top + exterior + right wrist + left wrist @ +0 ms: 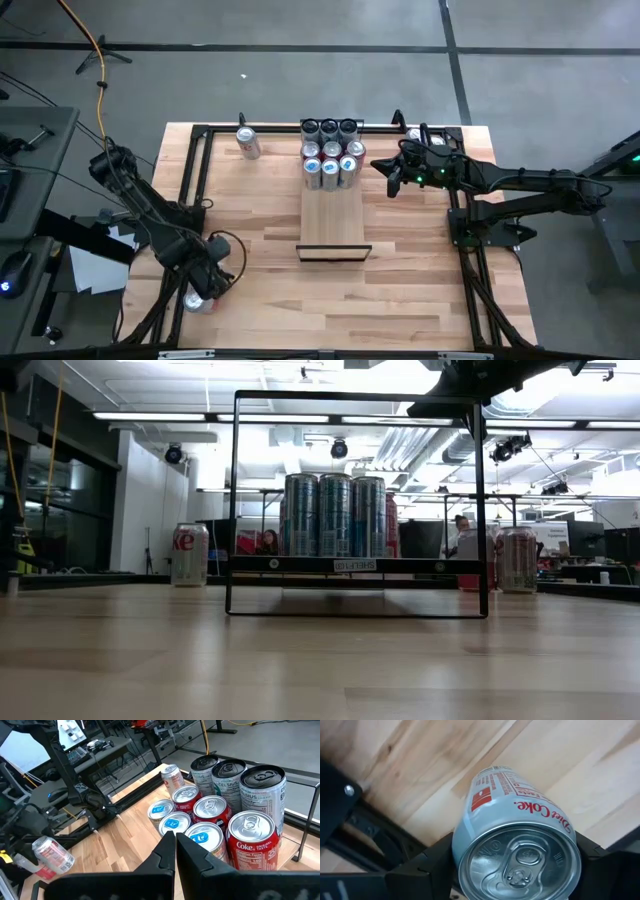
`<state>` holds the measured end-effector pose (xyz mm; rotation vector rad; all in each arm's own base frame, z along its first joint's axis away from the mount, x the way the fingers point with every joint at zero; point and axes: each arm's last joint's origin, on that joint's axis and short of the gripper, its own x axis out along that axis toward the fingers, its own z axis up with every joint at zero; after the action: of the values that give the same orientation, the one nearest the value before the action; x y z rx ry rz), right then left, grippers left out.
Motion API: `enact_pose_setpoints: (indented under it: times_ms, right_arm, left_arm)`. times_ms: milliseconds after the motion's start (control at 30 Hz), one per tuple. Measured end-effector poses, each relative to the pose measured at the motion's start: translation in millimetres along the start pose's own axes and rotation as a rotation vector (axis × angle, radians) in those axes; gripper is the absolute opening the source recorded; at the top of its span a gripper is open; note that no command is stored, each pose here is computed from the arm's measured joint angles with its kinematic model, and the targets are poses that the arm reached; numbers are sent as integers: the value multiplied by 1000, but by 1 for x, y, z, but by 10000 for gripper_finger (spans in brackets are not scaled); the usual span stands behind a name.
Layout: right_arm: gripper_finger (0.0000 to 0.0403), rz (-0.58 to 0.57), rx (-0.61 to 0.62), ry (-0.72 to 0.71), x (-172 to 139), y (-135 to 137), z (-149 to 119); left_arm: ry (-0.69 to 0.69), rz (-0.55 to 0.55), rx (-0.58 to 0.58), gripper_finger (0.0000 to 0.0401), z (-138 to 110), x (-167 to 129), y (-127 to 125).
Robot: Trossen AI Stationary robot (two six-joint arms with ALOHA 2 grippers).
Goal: Place canned beverage on shelf
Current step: Put the bottom left red-silver soda can on the shelf
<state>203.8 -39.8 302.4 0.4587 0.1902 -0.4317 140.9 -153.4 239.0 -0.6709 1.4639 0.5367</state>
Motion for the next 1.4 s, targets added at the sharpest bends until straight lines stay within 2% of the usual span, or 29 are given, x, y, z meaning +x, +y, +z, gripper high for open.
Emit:
enact_pose_setpoints:
  times_ms: [267, 433, 833, 1033, 1200, 1400]
  right_arm:
    - [0, 0, 0, 0, 0, 0, 0]
    - [0, 0, 0, 0, 0, 0, 0]
    - [0, -7, 28, 13, 0, -1, -1]
    - [0, -61, 43, 109, -1, -6, -11]
    - [0, -91, 102, 151, -2, -8, -15]
    - [0, -82, 73, 141, -3, -8, -14]
  left_arm:
    - [-106, -159, 24, 217, 23, -39, 5]
    - [-220, -235, 45, 217, 43, -74, 12]
    - [-545, -164, 136, 217, 113, -154, 41]
    - [-529, -92, 274, 217, 161, -155, 36]
    - [-506, -68, 392, 217, 204, -141, 13]
    - [-424, 7, 488, 217, 245, -116, -19]
